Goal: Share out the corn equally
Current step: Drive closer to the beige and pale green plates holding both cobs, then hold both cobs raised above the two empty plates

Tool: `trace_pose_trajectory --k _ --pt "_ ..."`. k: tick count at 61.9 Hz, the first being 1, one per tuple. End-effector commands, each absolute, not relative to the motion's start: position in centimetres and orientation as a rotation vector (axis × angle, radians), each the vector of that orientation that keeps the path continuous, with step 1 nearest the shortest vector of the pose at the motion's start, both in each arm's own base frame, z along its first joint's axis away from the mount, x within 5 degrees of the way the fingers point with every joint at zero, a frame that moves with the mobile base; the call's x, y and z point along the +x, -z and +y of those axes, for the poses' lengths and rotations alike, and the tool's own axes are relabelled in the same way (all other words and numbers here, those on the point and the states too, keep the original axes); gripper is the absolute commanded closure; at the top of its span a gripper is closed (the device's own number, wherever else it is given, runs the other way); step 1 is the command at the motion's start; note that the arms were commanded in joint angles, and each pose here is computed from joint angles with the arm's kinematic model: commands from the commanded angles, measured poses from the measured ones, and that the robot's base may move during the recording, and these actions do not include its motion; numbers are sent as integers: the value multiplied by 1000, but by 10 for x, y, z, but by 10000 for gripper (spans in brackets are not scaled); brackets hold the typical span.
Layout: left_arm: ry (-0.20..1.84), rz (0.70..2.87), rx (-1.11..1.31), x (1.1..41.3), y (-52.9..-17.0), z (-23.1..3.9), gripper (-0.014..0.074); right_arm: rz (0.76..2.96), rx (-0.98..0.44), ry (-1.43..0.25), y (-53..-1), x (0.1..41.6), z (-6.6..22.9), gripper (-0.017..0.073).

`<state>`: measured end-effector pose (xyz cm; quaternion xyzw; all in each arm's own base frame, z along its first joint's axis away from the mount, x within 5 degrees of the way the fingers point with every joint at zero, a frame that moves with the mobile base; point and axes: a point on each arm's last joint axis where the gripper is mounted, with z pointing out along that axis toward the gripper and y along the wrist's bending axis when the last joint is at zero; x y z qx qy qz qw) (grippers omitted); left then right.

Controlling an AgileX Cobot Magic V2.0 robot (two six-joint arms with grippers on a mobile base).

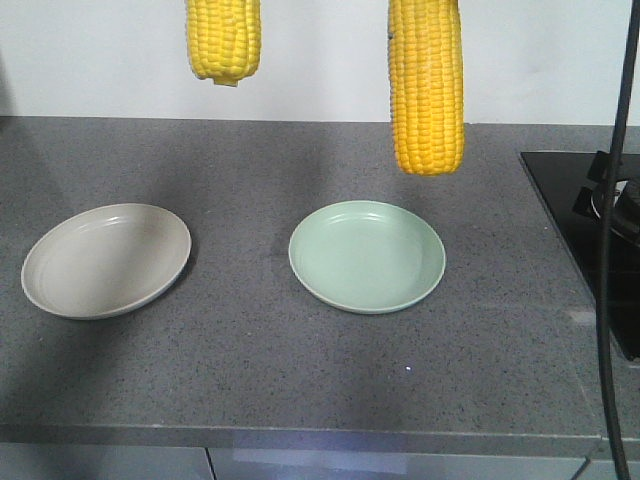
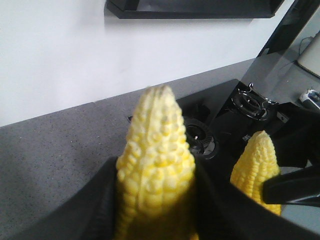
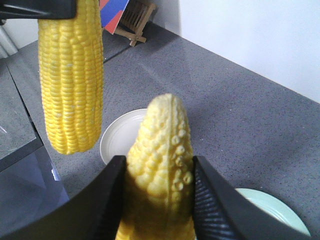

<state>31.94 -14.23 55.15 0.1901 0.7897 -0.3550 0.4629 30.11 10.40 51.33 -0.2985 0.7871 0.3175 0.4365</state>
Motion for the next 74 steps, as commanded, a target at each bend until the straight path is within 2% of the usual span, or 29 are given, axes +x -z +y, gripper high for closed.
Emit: trace_pose_trajectory --k 1,74 --pt "907 1839 472 296 -575 -138 601 1892 -768 -817 -531 282 104 561" --pt "907 1839 472 296 -575 -138 601 1892 -768 -817 -531 282 104 561"
